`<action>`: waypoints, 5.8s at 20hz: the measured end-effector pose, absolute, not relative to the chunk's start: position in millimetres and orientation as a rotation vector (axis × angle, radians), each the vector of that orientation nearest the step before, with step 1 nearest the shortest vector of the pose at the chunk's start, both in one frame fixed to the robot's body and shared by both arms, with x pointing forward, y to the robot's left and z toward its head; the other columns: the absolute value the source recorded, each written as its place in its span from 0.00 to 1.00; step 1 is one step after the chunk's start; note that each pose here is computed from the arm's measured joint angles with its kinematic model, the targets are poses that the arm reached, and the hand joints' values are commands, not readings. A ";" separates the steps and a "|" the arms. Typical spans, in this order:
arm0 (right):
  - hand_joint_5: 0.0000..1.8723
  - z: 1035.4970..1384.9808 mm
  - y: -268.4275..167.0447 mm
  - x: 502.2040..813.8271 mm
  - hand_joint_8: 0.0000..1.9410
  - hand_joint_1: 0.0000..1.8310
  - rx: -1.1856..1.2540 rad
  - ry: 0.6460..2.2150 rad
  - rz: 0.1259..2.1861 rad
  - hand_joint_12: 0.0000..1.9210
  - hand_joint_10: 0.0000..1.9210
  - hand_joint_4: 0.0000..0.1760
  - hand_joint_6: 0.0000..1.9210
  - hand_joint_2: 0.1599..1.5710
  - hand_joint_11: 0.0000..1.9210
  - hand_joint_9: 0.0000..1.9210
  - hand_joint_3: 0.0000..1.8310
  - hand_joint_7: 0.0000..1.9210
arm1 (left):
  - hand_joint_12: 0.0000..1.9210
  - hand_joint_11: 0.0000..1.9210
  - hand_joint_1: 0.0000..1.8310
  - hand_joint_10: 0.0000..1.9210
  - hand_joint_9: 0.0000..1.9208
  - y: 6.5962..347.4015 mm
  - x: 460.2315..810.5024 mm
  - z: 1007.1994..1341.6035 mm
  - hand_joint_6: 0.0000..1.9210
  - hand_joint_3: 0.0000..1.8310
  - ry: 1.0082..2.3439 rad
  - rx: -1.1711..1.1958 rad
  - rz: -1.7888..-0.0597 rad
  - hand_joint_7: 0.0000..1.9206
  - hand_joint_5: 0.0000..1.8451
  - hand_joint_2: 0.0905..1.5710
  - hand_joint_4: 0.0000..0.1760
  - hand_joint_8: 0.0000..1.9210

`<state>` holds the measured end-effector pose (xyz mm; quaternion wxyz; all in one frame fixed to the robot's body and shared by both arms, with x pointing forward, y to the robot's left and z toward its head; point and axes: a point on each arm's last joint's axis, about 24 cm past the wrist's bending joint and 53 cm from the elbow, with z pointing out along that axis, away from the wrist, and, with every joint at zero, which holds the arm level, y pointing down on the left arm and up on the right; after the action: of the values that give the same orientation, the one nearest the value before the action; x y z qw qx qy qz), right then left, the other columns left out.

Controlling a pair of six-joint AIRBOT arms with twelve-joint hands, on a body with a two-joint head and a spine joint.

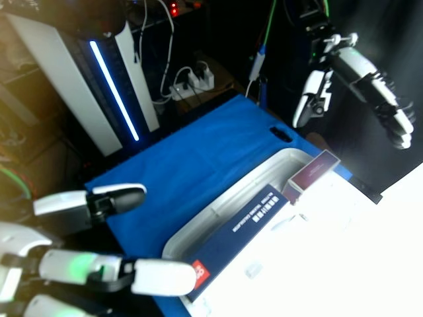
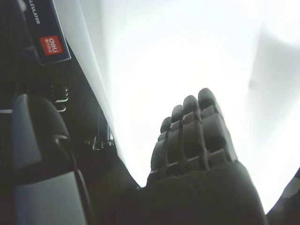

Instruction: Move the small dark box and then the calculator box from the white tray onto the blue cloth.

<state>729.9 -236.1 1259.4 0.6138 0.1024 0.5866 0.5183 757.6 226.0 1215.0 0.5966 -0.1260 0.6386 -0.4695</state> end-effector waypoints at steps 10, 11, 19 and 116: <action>0.00 1259.4 -235.6 729.8 0.00 0.33 0.236 1.351 1.196 0.18 0.00 0.81 0.00 0.42 0.00 0.02 0.00 0.06 | 0.14 0.11 0.23 0.00 0.14 198.3 773.3 1229.8 0.00 0.00 1.670 -0.032 -0.926 0.10 0.01 0.50 0.05 0.00; 0.00 1259.1 -234.9 729.7 0.00 0.32 0.235 1.352 1.198 0.21 0.00 0.84 0.00 0.42 0.00 0.02 0.00 0.06 | 0.13 0.12 0.19 0.00 0.14 194.9 772.4 1227.1 0.00 0.00 1.695 0.009 -0.899 0.10 0.00 0.54 0.00 0.00; 0.00 1255.5 -227.3 728.4 0.00 0.34 0.214 1.364 1.204 0.40 0.00 1.00 0.00 0.41 0.00 0.03 0.00 0.03 | 0.39 0.05 0.29 0.00 0.19 181.9 771.7 1213.8 0.00 0.00 1.794 0.171 -0.762 0.14 0.00 0.46 0.00 0.00; 0.00 1246.0 -198.0 720.2 0.00 0.35 0.169 1.387 1.265 0.34 0.00 1.00 0.00 0.49 0.00 0.01 0.00 0.00 | 0.44 0.01 0.50 0.00 0.33 134.7 631.9 1103.4 0.00 0.00 2.089 0.410 -1.010 0.42 0.35 0.58 0.02 0.00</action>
<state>720.2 -198.0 1246.0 0.5878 0.0725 0.5952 0.5431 631.9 134.7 1103.4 0.3824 0.1607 0.8192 -0.3960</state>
